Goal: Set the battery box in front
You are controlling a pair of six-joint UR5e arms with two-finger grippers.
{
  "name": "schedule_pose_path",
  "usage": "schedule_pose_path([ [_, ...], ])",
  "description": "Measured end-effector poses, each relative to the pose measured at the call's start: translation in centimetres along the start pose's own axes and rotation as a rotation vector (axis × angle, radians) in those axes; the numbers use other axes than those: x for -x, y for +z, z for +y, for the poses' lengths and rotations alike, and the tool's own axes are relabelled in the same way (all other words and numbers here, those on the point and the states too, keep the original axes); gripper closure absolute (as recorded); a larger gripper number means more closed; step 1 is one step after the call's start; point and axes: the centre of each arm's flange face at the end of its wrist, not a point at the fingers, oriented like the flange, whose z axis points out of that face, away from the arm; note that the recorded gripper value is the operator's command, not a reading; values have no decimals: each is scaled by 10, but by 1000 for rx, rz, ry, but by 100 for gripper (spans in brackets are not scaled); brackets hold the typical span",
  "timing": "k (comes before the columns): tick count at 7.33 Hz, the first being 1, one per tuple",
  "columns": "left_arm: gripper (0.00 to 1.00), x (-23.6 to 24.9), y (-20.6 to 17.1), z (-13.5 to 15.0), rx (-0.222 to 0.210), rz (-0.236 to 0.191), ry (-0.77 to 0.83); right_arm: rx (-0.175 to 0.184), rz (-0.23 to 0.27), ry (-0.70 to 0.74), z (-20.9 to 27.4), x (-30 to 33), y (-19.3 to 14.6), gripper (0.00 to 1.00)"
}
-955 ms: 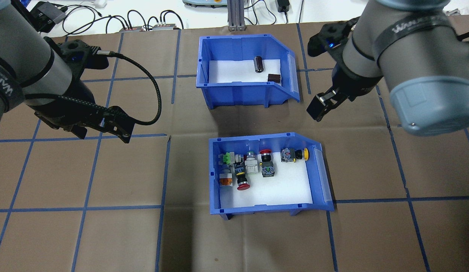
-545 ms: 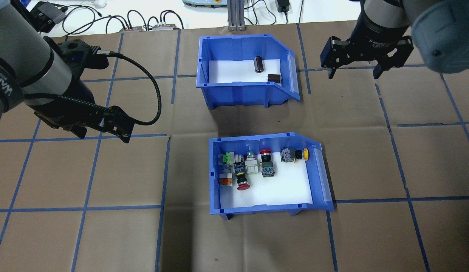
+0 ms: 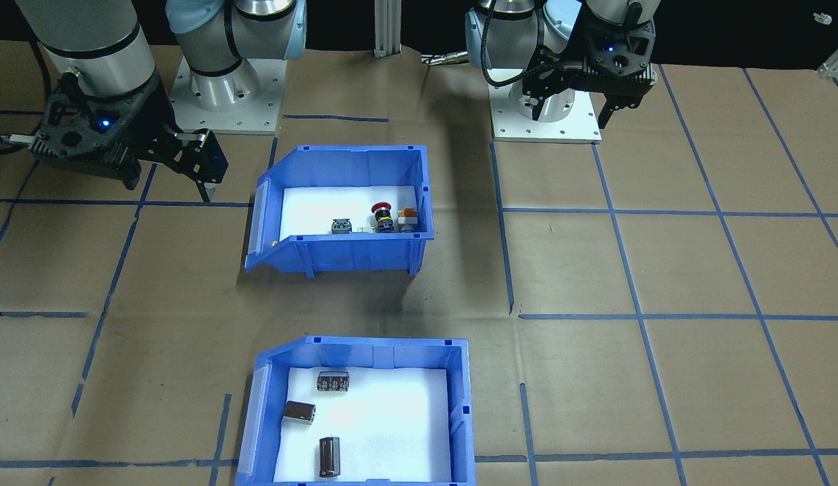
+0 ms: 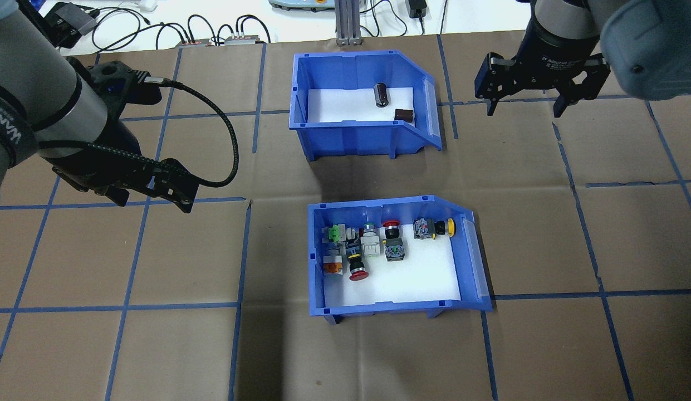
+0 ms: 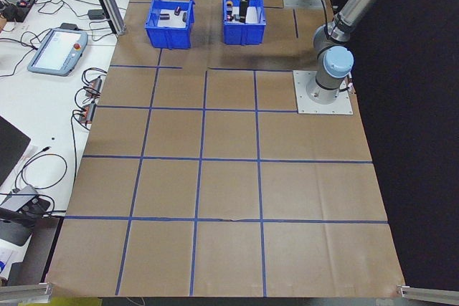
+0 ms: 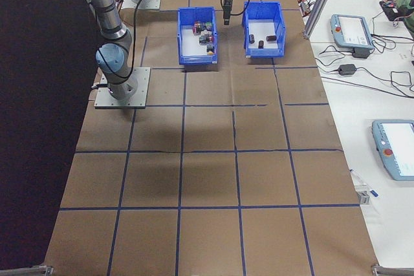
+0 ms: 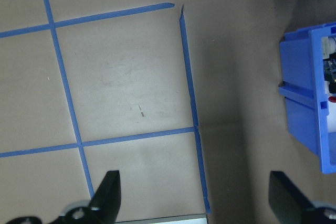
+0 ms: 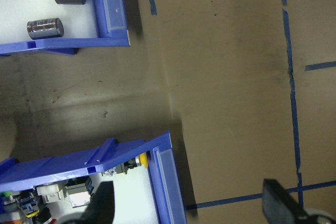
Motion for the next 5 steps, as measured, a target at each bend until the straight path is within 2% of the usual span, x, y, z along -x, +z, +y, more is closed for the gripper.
schedule_pose_path([
  [5,0,0,0,-2,3,2,0,7,-6,-8,1,0,2,0],
])
